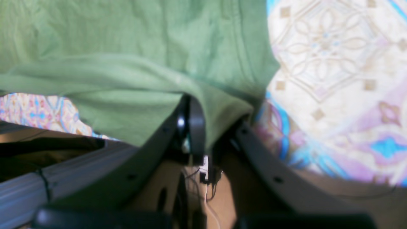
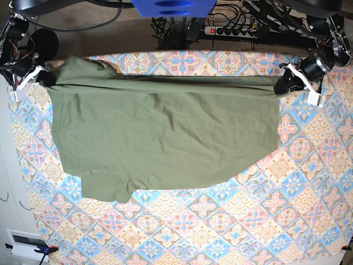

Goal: Layout the t-shirt on the table in an organized manner, then fold the t-shirt properly
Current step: 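Lower the held edge with both grippers onto the shirt body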

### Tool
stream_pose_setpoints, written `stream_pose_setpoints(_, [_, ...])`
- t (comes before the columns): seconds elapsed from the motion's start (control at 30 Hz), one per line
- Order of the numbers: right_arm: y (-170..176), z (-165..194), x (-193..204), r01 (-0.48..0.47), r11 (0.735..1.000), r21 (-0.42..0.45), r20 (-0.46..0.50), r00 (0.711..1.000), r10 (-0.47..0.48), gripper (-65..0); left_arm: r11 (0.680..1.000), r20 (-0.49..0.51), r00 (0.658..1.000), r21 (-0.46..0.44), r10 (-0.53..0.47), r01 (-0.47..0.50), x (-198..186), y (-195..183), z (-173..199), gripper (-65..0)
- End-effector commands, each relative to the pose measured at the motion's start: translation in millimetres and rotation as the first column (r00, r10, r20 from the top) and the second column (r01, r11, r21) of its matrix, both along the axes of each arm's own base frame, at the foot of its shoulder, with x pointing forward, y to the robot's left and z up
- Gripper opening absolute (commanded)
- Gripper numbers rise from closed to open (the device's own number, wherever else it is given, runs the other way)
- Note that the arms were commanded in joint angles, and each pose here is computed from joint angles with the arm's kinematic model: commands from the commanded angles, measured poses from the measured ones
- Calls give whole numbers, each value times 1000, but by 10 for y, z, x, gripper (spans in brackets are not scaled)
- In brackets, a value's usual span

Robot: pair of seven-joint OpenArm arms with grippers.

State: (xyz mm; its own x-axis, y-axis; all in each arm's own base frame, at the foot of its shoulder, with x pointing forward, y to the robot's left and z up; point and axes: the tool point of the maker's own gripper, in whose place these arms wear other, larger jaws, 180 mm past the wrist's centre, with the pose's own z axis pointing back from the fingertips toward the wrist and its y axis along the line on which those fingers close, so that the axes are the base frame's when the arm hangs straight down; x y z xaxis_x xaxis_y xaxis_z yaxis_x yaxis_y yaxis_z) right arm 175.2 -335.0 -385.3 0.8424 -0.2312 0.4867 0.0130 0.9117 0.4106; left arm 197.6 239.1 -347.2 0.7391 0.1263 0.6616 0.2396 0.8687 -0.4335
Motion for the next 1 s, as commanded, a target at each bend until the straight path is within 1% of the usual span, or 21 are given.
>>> stream_pose_setpoints(0.0, [-122, 145, 126, -2, 999, -42, 44, 999, 4, -635, 1000, 54, 999, 3, 2, -2, 83, 42, 136, -650])
stream_pose_setpoints(0.23, [-183, 99, 132, -7, 996, -90, 14, 1000, 8, -635, 1000, 58, 998, 4, 3, -4, 98, 45, 142, -650])
stream_pose_setpoints(0.33, [-213, 75, 105, -8, 994, -110, -4, 1000, 8, -635, 1000, 73, 997, 15, 3, -4, 174, 54, 167, -650])
stream_pose_setpoints(0.4, [-237, 52, 85, -10, 992, -125, -19, 1000, 8, -635, 1000, 80, 997, 12, 21, -22, 257, 54, 137, -650])
stream_pose_setpoints(0.43, [-241, 53, 100, -10, 992, -129, -18, 1000, 7, -635, 999, 79, 996, 12, 29, -30, 294, 61, 113, -650])
stream_pose_setpoints(0.57, [-235, 195, 371, -2, 992, -128, 54, 998, 9, -635, 997, 43, 997, -19, 72, -71, 385, 94, -67, -650])
stream_pose_setpoints(0.7, [-226, 215, 414, 1, 992, -125, 66, 998, 8, -635, 995, 22, 995, -25, 94, -93, 475, 72, -184, -650])
stream_pose_setpoints(0.97, [-219, 210, 418, 0, 992, -125, 66, 998, 9, -633, 994, -10, 995, 46, 97, -96, 555, 25, -324, -650])
